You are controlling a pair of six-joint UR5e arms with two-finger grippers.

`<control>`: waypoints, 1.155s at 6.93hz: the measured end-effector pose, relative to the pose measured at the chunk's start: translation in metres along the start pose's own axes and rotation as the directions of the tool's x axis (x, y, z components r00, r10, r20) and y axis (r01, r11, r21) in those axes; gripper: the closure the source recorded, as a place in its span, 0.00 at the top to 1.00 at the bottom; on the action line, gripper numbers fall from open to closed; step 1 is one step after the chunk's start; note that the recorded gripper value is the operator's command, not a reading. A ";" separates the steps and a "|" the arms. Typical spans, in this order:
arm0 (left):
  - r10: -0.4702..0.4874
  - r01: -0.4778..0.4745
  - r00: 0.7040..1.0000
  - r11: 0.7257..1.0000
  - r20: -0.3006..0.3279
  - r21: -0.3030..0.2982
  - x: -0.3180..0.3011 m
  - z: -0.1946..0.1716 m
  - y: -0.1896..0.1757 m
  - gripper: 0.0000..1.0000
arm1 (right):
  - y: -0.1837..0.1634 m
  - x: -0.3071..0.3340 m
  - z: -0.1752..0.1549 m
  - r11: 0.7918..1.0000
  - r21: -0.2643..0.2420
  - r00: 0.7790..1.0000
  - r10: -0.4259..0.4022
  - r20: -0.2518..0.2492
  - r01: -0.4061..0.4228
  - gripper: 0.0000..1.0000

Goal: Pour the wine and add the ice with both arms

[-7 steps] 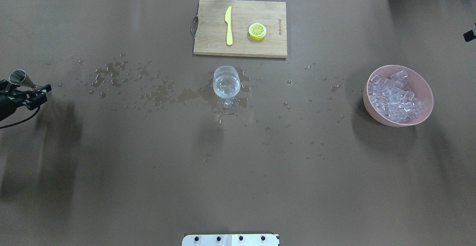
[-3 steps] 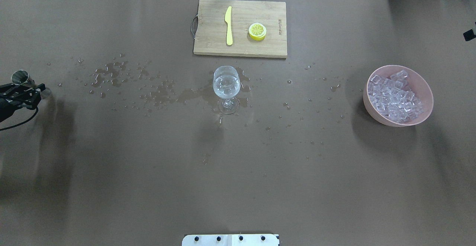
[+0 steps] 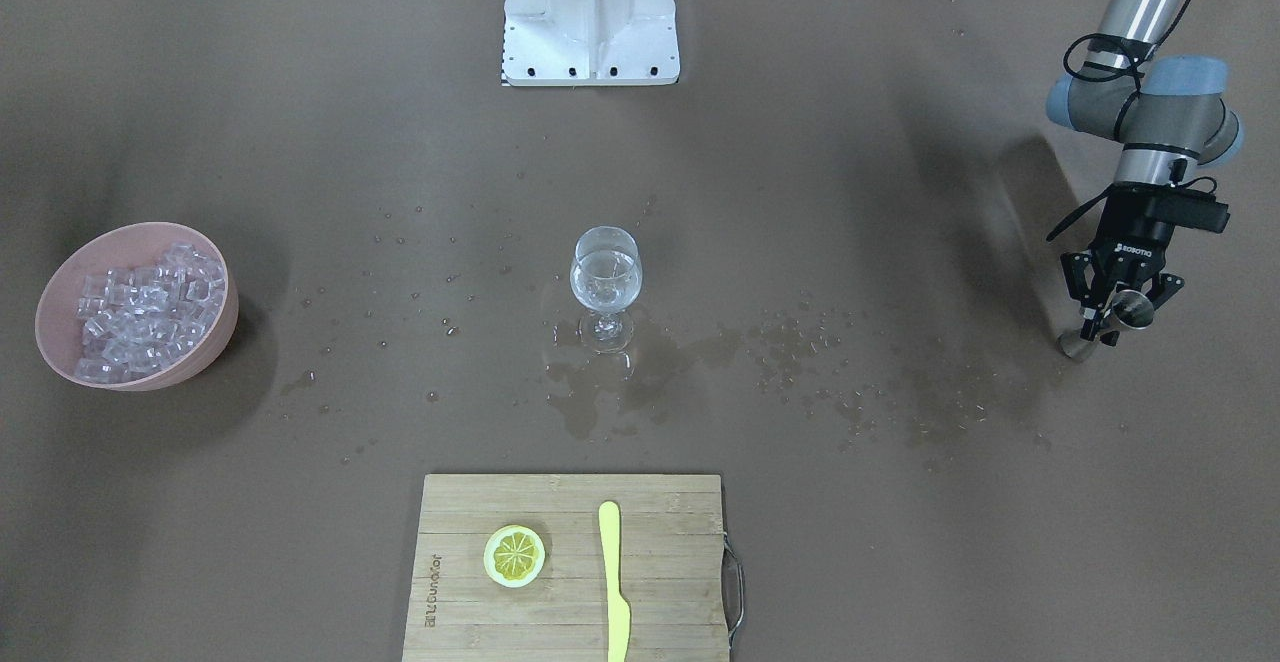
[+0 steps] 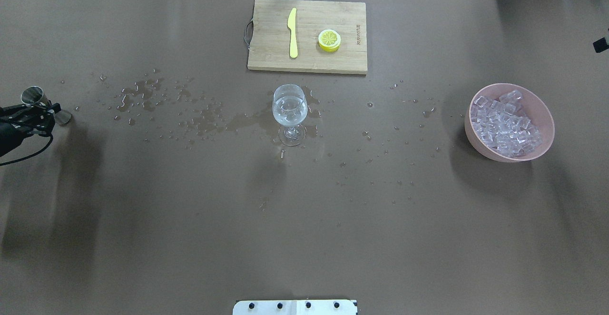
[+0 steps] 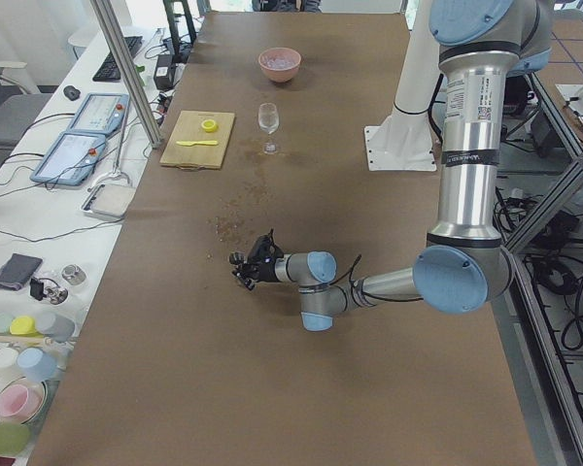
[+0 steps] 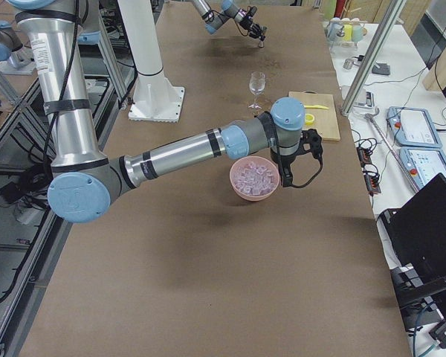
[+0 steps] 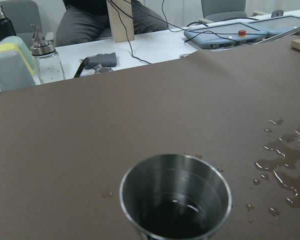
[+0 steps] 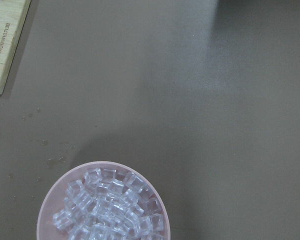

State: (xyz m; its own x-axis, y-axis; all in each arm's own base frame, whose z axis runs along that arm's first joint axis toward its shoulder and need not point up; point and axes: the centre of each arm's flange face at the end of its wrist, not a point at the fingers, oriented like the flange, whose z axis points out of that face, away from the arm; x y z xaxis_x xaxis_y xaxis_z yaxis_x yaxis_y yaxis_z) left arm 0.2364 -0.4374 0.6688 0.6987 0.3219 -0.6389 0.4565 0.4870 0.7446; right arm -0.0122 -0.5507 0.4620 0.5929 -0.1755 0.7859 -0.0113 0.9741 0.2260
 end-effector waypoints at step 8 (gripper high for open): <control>0.027 -0.027 0.998 1.000 -0.053 0.012 0.247 -0.003 -0.223 0.00 | 0.002 0.002 0.003 1.000 -0.006 1.000 0.012 -0.002 -0.012 1.00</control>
State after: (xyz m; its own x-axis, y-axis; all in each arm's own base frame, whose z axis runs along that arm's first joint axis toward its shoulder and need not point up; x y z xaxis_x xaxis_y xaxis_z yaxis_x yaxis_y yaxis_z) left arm 0.3058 -0.4638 0.3444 0.6806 0.3779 -0.6277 0.4443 0.4683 0.7637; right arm -0.0132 -0.5494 0.4658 0.5940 -0.1632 0.7877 -0.0134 0.9771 0.2125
